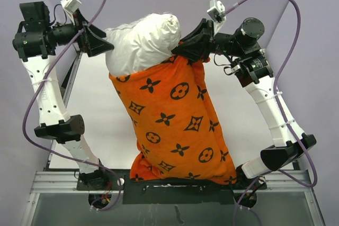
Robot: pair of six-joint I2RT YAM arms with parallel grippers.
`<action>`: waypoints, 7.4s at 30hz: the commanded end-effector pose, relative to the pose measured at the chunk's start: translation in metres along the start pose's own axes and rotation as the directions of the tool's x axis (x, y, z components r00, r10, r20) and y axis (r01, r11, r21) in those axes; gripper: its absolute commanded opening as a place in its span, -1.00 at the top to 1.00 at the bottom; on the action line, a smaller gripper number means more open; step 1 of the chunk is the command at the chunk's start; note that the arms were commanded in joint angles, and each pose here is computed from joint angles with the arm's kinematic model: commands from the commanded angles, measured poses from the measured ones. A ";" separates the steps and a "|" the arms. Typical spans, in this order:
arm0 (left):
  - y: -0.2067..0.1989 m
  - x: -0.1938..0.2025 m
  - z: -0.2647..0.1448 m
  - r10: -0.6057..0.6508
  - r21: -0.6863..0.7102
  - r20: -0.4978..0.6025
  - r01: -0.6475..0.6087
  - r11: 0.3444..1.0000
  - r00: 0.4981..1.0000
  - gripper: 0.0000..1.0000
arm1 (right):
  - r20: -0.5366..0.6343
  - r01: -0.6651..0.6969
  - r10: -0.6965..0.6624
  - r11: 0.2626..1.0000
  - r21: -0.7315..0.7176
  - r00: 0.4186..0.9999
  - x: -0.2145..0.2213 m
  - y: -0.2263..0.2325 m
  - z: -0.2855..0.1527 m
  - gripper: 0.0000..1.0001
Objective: Remove the pillowcase from the pillow
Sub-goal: Remove the pillow from the pillowcase.
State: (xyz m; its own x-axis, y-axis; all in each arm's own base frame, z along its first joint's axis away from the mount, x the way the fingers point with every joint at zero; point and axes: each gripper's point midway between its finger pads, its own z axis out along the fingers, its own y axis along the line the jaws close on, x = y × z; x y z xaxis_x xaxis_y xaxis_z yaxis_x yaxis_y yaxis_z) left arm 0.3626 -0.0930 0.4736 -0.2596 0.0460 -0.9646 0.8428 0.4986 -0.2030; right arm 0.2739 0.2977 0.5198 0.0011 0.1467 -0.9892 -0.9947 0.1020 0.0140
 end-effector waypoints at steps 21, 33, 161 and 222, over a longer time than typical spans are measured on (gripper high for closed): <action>-0.215 0.028 -0.033 0.230 0.547 0.059 -0.224 0.807 0.971 -0.96 | 0.119 0.170 -0.137 0.925 -0.340 0.983 -0.053 0.107 0.006 1.00; -0.184 0.022 -0.026 0.064 0.324 0.128 -0.102 0.941 0.990 -0.49 | 0.143 0.168 -0.123 0.917 -0.361 0.982 -0.057 0.118 0.018 1.00; -0.115 -0.008 0.021 0.379 -0.220 -0.092 -0.390 0.894 0.921 1.00 | -0.121 0.261 -0.263 0.605 0.752 0.957 0.000 -0.005 -0.168 -0.58; -0.094 -0.256 -0.013 0.853 -0.855 0.223 -0.326 0.404 0.471 1.00 | -0.153 0.445 -0.457 0.646 0.620 0.876 -0.018 0.042 -0.178 -0.98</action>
State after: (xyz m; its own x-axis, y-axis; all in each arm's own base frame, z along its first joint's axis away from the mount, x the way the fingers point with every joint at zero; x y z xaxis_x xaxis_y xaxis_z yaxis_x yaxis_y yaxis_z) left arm 0.2890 -0.3019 0.5851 0.6857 0.0330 -0.7272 0.7181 0.1326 0.6832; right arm 0.2389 0.1221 0.5100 0.4186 -0.0727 -0.9053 -0.5632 0.7612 -0.3216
